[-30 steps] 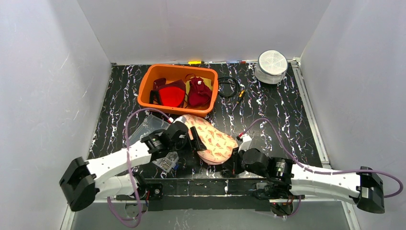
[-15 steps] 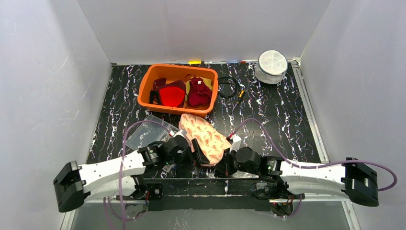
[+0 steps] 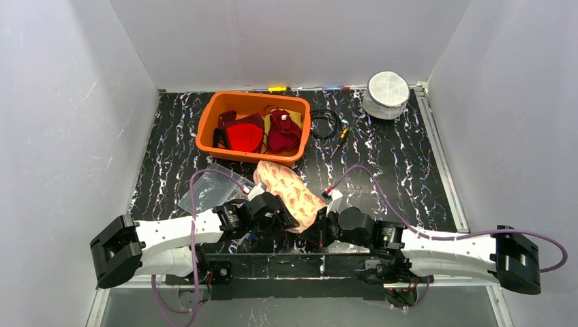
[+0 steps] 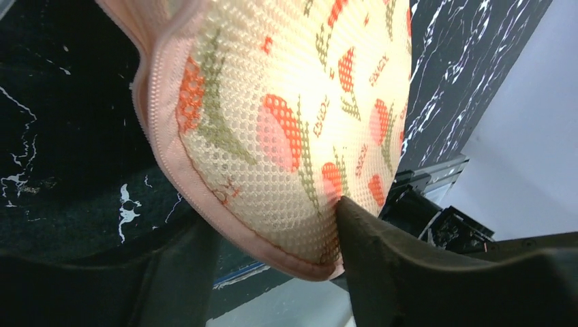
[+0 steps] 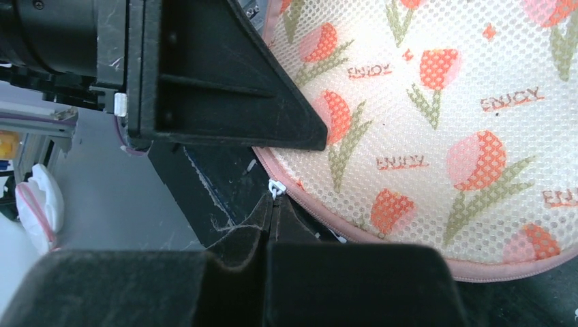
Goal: Unzip the laundry bag and remove the bra
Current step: Unzip the laundry bag at the center of the board.
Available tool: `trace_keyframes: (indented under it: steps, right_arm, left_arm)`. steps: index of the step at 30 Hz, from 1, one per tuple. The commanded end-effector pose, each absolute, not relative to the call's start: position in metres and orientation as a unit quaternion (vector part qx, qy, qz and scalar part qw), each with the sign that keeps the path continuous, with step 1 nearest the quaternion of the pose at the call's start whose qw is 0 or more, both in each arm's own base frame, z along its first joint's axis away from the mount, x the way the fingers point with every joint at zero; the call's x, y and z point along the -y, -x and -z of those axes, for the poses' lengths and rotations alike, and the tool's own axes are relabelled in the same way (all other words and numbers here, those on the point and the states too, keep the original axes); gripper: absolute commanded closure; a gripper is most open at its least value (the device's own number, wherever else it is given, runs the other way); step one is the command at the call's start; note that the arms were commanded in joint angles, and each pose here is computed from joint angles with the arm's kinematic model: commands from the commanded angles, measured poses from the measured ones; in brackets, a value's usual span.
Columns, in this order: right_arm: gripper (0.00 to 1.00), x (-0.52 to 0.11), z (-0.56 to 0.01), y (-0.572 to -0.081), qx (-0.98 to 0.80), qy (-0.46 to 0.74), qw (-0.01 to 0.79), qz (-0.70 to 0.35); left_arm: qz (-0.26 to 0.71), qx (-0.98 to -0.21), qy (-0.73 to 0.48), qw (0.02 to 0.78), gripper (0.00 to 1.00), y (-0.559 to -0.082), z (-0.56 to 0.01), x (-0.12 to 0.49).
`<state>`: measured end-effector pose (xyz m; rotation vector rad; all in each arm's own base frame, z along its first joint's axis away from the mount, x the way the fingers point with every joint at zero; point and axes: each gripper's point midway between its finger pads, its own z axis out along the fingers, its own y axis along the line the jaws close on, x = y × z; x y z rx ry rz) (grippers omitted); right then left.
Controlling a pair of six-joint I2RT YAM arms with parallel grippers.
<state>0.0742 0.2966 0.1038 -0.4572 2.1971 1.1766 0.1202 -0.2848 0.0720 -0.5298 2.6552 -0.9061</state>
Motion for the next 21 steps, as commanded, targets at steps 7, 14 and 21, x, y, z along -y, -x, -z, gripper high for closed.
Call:
trace_keyframes:
  steps: [7,14,21]
  right_arm:
    - [0.99,-0.298,-0.127,-0.074,-0.81,0.167,0.316,-0.465]
    - [0.99,-0.277,-0.118,-0.077,-0.83,0.165,0.322,-0.425]
    - [0.99,-0.245,-0.113,-0.085,-0.845,0.136,0.342,-0.387]
  left_arm:
    - [0.285,-0.916,0.204,0.194,0.8,-0.135,-0.079,0.267]
    - [0.281,-0.917,0.186,0.213,1.0,-0.138,-0.089,0.262]
    - [0.307,-0.91,0.136,0.242,1.0,-0.144,-0.108,0.262]
